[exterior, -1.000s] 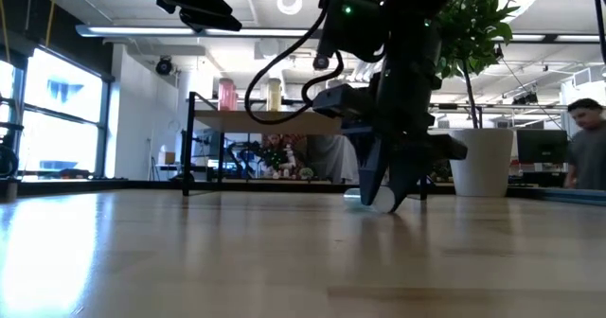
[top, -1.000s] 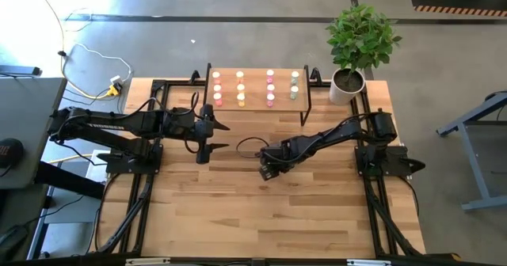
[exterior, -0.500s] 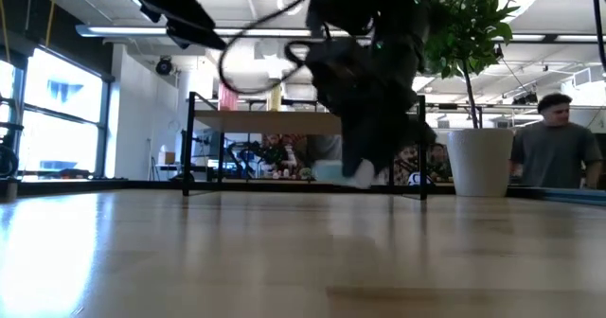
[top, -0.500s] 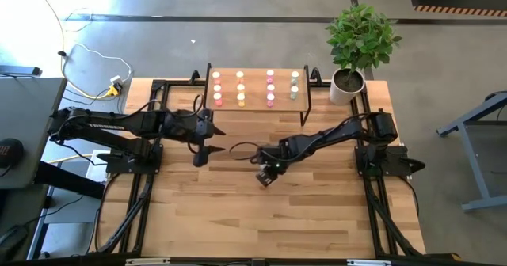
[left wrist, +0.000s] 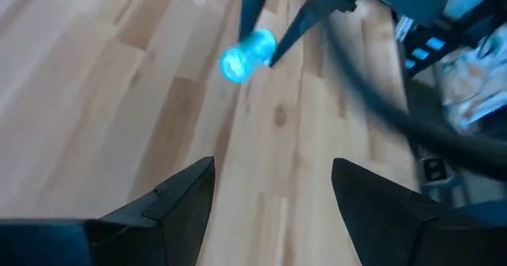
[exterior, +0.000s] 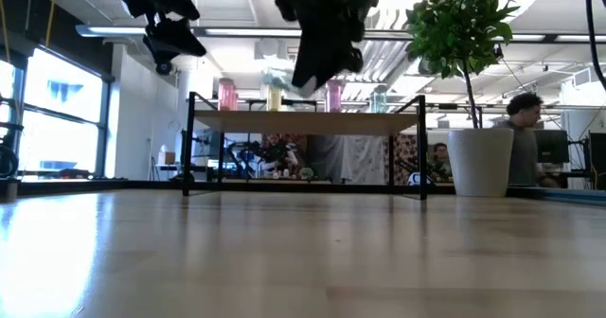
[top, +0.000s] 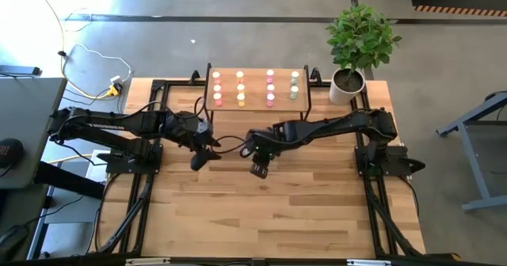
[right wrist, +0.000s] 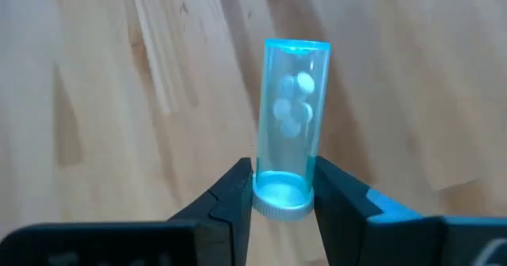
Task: Pick and place medicine bottles onto shelf by color
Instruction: Put the blue pill bottle on the shelf aligned with the other blue pill bottles
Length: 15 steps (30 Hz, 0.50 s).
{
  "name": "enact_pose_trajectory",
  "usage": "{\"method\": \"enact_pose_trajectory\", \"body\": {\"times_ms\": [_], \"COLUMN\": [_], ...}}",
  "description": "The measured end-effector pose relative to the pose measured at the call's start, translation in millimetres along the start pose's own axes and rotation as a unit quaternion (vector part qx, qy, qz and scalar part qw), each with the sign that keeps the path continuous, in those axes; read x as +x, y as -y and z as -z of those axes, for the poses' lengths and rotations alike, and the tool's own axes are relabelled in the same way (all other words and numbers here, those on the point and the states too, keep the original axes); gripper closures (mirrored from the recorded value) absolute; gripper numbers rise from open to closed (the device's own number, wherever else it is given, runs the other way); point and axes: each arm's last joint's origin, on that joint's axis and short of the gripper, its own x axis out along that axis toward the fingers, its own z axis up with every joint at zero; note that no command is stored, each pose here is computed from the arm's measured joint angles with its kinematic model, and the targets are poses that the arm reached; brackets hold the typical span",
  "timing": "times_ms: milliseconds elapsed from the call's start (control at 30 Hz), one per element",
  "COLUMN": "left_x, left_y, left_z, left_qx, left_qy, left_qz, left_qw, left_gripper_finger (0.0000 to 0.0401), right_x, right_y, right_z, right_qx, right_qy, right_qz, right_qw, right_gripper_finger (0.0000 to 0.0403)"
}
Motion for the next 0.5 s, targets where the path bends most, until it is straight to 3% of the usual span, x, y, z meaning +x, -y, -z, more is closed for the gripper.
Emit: {"method": "enact_pose_trajectory", "body": {"times_ms": [233,500], "left_x": [0,-3], "left_y": [1,-1], "left_z": [-4,-17], "left_qx": [-0.116,-0.270], "left_qy": [0.013,0.052], "left_qz": [0.025,0.070], "left_qw": [0.993,0.959], "left_gripper_finger": [0.0158,0.0158], "right_x": [-29,-47], "right_y": [-5,-20], "right_z": [-18,-26], "right_qx": [-0.150,-0.350], "right_qy": [0.030,0.049], "right_qz": [0.064,0.094], "right_qw": [0.986,0.931], "right_gripper_finger": [0.0304,0.0304]}}
